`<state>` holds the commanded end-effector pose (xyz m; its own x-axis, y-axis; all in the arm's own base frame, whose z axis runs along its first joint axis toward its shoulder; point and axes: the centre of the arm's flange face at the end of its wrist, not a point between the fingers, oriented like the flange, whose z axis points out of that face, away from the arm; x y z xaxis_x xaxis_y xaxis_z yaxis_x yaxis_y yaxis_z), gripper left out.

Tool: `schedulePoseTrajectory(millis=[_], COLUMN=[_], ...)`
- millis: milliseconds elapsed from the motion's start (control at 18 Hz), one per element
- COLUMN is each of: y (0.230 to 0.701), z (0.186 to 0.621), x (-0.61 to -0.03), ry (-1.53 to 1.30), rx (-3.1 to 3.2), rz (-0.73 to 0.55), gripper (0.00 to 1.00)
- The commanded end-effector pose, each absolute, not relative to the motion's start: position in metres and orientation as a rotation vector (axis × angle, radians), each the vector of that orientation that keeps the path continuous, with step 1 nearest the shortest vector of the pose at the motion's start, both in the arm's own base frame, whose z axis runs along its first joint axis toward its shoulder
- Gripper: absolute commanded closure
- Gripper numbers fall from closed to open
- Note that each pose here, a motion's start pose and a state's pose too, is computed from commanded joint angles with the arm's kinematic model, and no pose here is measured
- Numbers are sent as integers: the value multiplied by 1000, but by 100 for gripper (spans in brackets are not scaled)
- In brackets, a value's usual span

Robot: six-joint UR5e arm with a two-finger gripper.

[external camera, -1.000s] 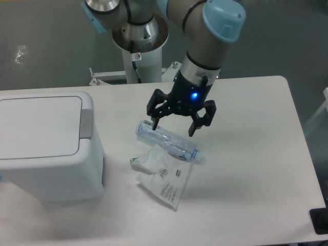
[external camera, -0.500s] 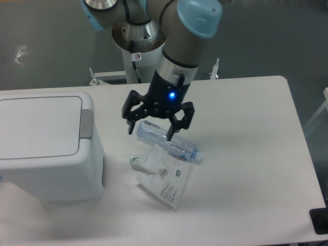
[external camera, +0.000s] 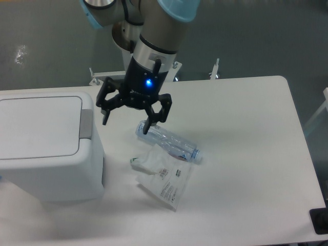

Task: Open the trash can
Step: 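Bring the gripper down beside the trash can lid's edge, then push the trash can lid up with the gripper to flip it open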

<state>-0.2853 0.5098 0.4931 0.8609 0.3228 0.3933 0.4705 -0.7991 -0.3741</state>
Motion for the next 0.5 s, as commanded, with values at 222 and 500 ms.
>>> schedulePoseTrajectory(millis=[222,500], y=[514,517], z=[491,477], x=[-279,-270], ry=[-570,-558], rx=[-2572,-2597], rz=[-438,-458], gripper=[0,0])
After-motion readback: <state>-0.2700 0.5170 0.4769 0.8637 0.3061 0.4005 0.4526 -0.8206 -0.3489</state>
